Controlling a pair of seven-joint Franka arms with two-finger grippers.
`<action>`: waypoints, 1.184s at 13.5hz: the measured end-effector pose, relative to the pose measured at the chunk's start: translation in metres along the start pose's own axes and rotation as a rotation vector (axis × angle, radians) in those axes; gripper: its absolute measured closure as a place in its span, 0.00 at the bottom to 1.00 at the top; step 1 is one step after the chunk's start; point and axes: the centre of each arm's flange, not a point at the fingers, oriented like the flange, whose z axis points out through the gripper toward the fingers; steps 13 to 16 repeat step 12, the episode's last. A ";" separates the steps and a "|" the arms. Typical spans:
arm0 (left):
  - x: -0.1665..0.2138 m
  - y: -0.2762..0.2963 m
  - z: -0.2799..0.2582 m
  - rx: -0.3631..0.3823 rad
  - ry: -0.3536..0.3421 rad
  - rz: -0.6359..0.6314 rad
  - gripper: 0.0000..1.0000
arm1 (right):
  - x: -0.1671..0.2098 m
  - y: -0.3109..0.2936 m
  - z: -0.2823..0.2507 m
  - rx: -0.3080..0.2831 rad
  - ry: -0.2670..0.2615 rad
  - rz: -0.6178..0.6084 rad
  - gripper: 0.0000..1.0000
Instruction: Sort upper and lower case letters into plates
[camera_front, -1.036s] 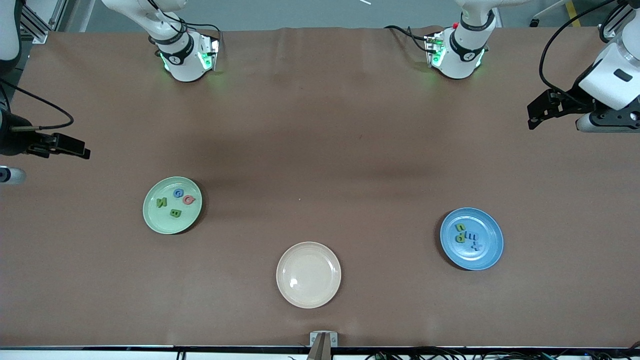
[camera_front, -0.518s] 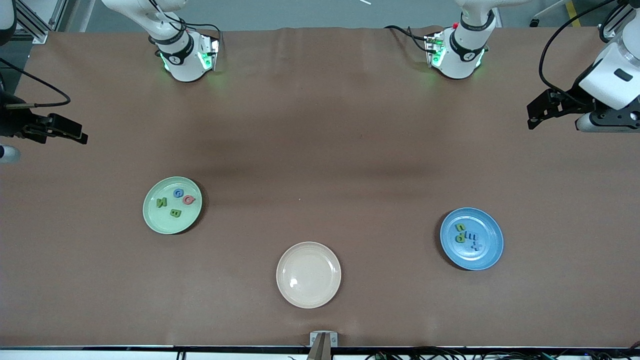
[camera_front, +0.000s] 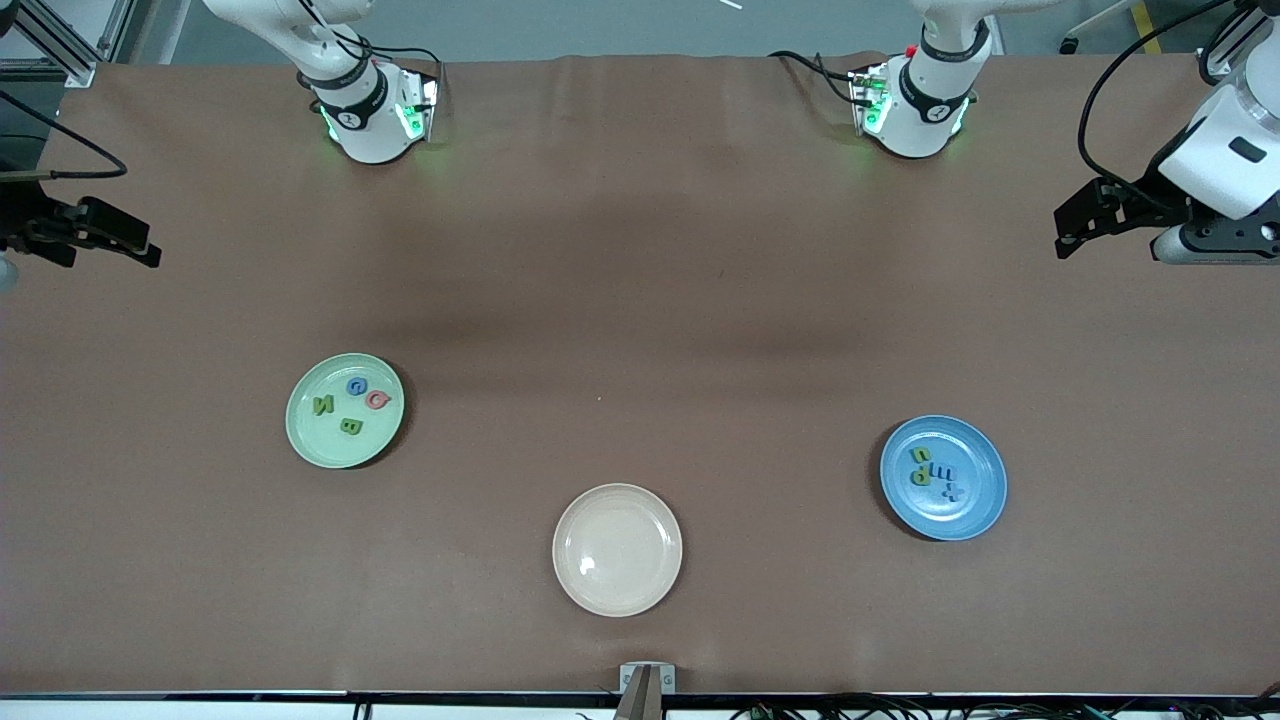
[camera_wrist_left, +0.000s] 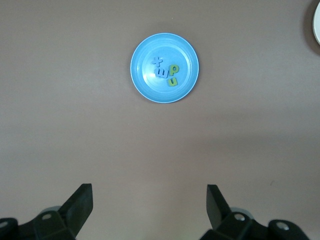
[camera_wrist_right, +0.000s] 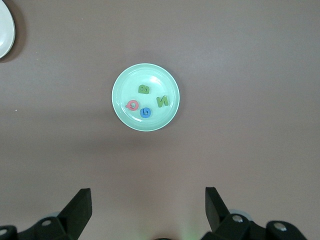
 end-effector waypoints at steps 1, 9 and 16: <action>0.000 0.000 0.000 -0.004 0.000 -0.001 0.00 | -0.002 0.000 -0.003 0.000 0.005 -0.002 0.00; 0.000 -0.001 -0.002 -0.013 0.003 -0.004 0.00 | -0.010 0.002 -0.007 -0.017 0.014 -0.004 0.00; 0.000 -0.001 -0.004 -0.013 0.007 -0.004 0.00 | -0.019 0.002 -0.015 -0.016 0.028 -0.004 0.00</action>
